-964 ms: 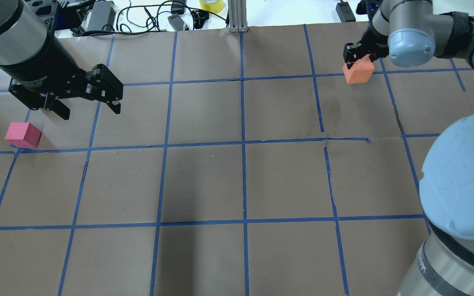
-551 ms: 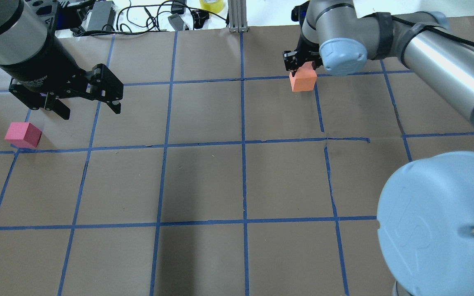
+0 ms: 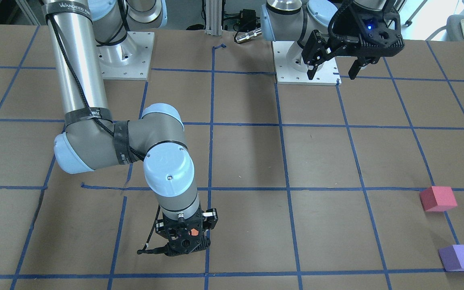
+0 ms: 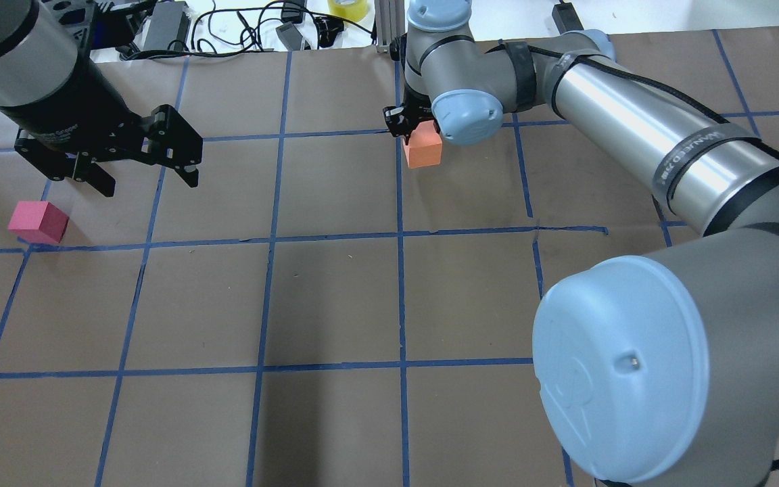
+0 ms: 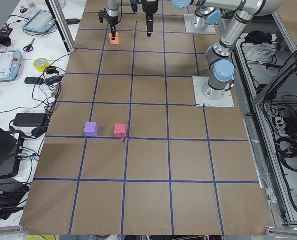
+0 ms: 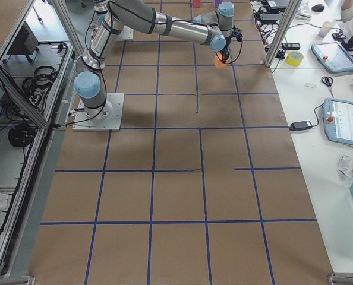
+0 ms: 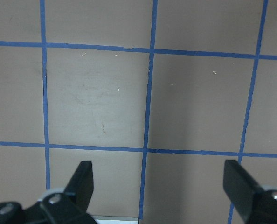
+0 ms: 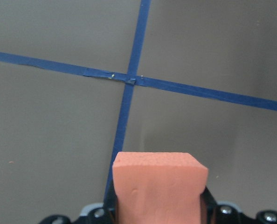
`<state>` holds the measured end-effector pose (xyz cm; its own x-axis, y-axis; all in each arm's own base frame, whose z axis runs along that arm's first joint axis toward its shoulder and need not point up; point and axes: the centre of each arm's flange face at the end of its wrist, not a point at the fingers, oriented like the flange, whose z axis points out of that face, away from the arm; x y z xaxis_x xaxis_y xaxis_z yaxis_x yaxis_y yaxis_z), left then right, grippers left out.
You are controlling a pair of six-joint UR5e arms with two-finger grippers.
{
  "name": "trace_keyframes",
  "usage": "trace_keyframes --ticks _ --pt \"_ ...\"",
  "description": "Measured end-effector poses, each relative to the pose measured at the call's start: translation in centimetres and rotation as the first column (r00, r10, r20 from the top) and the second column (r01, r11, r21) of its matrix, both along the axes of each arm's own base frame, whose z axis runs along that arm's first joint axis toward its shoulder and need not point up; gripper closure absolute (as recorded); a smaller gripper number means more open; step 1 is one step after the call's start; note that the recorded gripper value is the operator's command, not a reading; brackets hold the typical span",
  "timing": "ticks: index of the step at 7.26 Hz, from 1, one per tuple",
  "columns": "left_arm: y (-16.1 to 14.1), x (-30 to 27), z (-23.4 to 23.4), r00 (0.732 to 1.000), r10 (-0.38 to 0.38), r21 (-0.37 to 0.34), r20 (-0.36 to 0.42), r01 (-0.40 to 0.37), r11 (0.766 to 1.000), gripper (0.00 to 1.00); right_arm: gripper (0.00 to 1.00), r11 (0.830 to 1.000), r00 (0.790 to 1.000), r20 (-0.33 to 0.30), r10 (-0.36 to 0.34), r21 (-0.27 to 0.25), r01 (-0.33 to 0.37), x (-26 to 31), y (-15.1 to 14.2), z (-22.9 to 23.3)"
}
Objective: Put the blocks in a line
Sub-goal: 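Carry the orange cube toward the table center and set it down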
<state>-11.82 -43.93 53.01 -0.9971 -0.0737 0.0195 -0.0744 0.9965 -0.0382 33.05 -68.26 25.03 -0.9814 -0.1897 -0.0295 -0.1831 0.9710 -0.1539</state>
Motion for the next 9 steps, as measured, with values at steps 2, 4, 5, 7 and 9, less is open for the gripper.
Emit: trace_keyframes --ticks 2,4,5,7,9 --pt "0.0 0.0 0.0 1.000 -0.001 0.001 0.000 0.001 1.000 0.00 1.00 1.000 1.000 0.006 -0.006 0.008 0.006 3.4 0.6 -1.4" --pt "0.0 0.0 0.0 1.000 -0.001 0.001 0.000 0.001 1.000 0.00 1.00 1.000 1.000 0.009 -0.018 0.014 0.017 5.0 0.9 -2.1" --pt "0.0 -0.1 0.0 1.000 -0.001 0.000 0.000 0.001 1.000 0.00 0.81 1.000 1.000 0.010 -0.022 0.018 0.021 5.9 1.4 -2.5" --pt "0.0 -0.1 0.0 1.000 -0.002 0.000 0.000 0.002 1.000 0.00 0.00 0.999 0.999 0.009 -0.035 0.031 0.035 7.3 2.1 -3.4" --pt "0.0 0.0 0.0 1.000 -0.001 0.001 0.000 0.001 1.000 0.00 0.00 0.999 0.999 0.004 -0.040 0.021 0.040 7.3 2.1 -2.9"
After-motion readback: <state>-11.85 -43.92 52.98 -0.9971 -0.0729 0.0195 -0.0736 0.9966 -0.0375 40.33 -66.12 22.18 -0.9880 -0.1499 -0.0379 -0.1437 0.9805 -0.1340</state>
